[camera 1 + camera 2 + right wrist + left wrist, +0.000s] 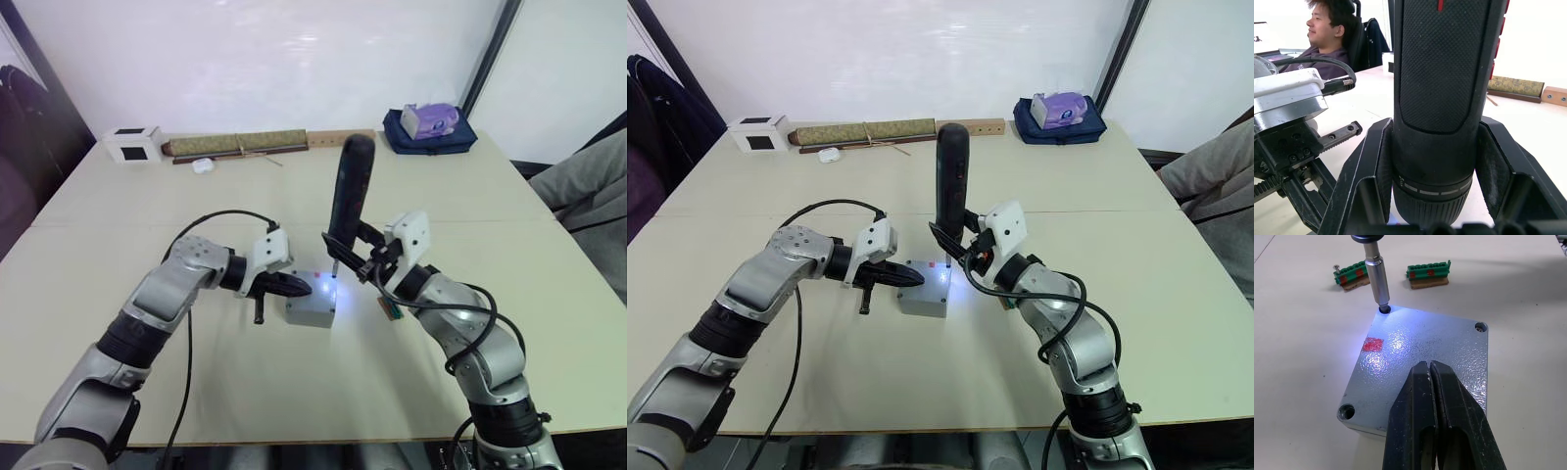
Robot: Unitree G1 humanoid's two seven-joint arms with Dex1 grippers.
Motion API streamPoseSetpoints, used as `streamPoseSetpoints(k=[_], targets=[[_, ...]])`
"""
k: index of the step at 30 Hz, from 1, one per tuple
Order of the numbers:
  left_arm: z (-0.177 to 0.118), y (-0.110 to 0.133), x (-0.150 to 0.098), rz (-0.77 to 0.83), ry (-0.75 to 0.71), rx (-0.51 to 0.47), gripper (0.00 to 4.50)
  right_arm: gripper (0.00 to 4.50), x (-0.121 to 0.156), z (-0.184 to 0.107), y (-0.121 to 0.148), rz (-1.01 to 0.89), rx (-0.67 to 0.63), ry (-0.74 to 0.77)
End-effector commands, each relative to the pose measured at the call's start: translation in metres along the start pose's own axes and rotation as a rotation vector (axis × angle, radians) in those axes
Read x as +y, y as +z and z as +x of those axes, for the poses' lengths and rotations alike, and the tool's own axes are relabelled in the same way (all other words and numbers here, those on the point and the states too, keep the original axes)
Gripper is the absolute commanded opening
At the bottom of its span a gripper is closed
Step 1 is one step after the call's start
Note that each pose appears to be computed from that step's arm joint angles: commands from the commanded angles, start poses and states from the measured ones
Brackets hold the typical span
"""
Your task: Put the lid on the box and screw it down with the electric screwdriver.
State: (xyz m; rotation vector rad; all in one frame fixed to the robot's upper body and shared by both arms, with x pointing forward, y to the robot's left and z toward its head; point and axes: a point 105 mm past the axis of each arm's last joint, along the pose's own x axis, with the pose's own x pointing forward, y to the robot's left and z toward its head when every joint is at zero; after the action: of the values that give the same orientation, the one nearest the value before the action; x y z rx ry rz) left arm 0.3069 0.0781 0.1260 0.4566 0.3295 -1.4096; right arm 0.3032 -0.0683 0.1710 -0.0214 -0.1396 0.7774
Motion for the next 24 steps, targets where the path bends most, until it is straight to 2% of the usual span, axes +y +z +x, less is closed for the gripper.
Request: streamPoseSetpoints(k=[1, 17, 24], targets=[[0.003, -0.006, -0.004, -0.012, -0.01, 0.025, 0.0, 1.76, 0.008, -0.004, -0.051, 0.094, 0.192, 0.026], [0.003, -0.006, -0.003, -0.013, -0.007, 0.022, 0.0, 1.76, 0.009, -0.002, -0.047, 0.075, 0.18, 0.041], [0.005, -0.008, -0.005, -0.02, -0.009, 0.02, 0.0, 1.76, 0.002, 0.001, -0.025, 0.008, 0.133, 0.048]])
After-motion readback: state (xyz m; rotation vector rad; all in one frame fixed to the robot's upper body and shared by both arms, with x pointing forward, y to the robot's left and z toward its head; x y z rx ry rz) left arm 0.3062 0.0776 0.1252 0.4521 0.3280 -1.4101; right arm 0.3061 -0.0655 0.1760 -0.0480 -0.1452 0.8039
